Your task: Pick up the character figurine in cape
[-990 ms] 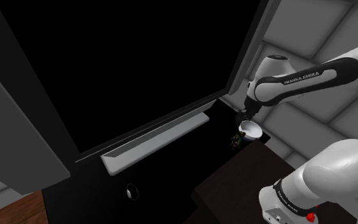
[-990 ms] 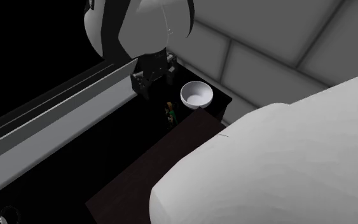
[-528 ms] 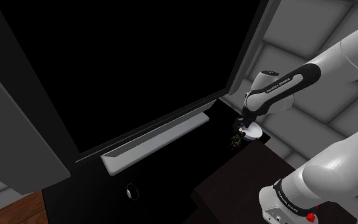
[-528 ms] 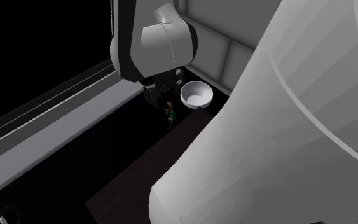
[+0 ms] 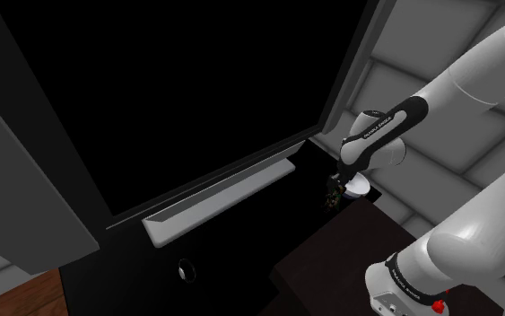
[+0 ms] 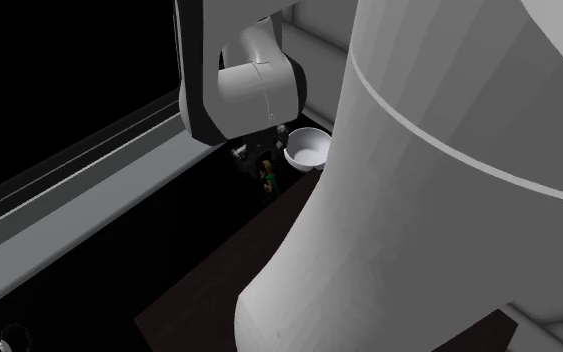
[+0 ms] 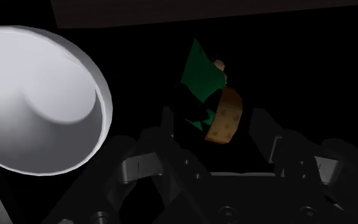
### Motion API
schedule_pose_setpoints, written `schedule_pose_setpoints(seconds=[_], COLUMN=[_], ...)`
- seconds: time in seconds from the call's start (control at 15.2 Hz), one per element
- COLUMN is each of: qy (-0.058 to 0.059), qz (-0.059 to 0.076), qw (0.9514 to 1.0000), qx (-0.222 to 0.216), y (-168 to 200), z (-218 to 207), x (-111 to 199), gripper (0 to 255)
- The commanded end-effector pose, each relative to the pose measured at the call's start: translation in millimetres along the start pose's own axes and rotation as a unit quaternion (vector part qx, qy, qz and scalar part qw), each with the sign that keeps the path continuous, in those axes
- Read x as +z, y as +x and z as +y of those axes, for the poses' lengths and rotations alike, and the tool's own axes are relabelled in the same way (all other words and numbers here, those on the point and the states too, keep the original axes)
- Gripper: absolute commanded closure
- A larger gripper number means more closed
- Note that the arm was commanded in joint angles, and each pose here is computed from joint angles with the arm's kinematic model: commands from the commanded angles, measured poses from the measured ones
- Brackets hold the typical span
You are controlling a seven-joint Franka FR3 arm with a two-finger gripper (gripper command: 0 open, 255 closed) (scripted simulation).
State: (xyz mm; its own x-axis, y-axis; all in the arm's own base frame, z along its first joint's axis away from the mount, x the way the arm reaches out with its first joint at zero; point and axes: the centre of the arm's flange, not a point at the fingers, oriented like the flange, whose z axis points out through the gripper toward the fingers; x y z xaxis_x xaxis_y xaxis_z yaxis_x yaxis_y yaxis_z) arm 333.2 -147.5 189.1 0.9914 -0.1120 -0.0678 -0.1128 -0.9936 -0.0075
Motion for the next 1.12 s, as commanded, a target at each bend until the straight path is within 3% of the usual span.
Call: schedule_pose_setpoints(seconds=[0.0,0.53,1.06], qy=[0.0,0.0,0.0], qz=[0.0,0.0,0.0], qw=[1.0,1.0,1.0], qx=[0.0,0.0,0.0], y=[0,0,-3], z=[0,0,0], x=[1,1,-41], gripper=[255,255,255])
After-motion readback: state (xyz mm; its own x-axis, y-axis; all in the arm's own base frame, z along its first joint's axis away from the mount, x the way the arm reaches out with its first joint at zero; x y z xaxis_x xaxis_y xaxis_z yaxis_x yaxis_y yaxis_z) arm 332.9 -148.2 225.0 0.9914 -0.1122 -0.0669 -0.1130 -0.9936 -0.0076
